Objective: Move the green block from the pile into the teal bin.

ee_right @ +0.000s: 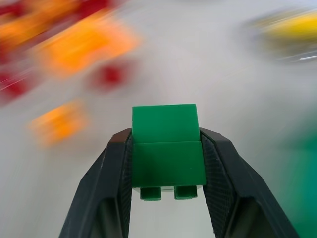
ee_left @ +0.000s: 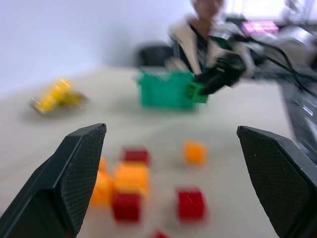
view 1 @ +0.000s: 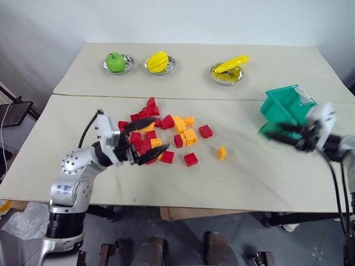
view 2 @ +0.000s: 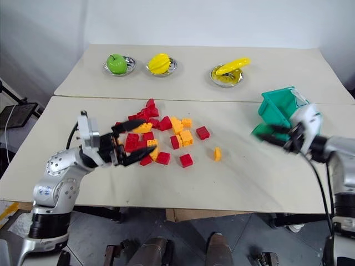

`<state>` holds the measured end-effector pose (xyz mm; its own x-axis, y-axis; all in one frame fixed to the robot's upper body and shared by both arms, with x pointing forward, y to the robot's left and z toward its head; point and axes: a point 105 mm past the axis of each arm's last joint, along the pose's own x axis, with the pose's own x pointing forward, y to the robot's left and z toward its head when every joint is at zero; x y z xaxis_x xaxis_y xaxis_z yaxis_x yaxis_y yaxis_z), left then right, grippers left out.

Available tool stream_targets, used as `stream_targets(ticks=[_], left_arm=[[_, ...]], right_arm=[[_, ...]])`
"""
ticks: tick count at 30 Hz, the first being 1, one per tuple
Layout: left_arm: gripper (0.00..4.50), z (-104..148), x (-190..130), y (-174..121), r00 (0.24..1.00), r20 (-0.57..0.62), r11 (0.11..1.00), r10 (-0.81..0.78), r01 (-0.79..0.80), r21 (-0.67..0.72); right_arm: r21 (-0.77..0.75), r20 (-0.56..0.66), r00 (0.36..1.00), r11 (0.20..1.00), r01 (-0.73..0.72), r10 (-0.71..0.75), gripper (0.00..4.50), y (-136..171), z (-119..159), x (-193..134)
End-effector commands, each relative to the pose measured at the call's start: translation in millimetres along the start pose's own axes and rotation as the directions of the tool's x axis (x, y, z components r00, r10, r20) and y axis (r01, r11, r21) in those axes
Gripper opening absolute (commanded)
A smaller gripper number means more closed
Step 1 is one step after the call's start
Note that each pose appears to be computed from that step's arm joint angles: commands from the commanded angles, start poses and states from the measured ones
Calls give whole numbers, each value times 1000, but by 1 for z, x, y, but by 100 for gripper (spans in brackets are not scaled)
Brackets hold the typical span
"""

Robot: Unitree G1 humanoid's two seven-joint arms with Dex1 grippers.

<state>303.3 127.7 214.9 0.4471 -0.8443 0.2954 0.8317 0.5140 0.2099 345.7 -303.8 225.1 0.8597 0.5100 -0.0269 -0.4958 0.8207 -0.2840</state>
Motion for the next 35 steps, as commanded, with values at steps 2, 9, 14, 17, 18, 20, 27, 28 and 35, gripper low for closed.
stream_targets(ticks=[2, 9, 14, 17, 18, 20, 27, 28, 35], left_arm=[[450, 3, 0, 0, 1000, 15, 1000, 3, -4, 15], [450, -5, 0, -4, 999, -28, 999, -32, 33, 26], [450, -8, -5, -5, 998, -54, 999, -25, 28, 46], [450, -11, -14, 1, 995, -94, 996, 17, -10, 84], [450, -12, -16, 3, 994, -106, 995, 30, -19, 95], [450, -19, -29, 10, 983, -167, 992, 76, -58, 113], [450, -33, -66, 18, 931, -290, 965, 221, -166, 200], [450, -34, -70, 17, 924, -301, 961, 235, -175, 213], [450, -39, -91, 15, 892, -323, 941, 317, -255, 220]], right_arm=[[-25, 3, 984, 984, 176, -176, 151, -29, 6, -1], [3, -57, 958, 960, 280, -279, 151, -51, -3, 23], [-23, -37, 944, 945, 328, -328, 278, -61, 2, 27], [-41, 10, 962, 961, 274, -273, 380, -56, 8, 24], [-47, 25, 967, 966, 255, -254, 414, -54, 9, 24], [-85, 127, 988, 992, 96, -85, 448, -30, 20, 21], [-91, 193, 934, 953, -288, 301, 448, 60, 8, -5], [-81, 183, 926, 944, -320, 330, 448, 73, 4, -9], [-24, 89, 918, 922, -386, 387, 448, 121, -36, -31]])
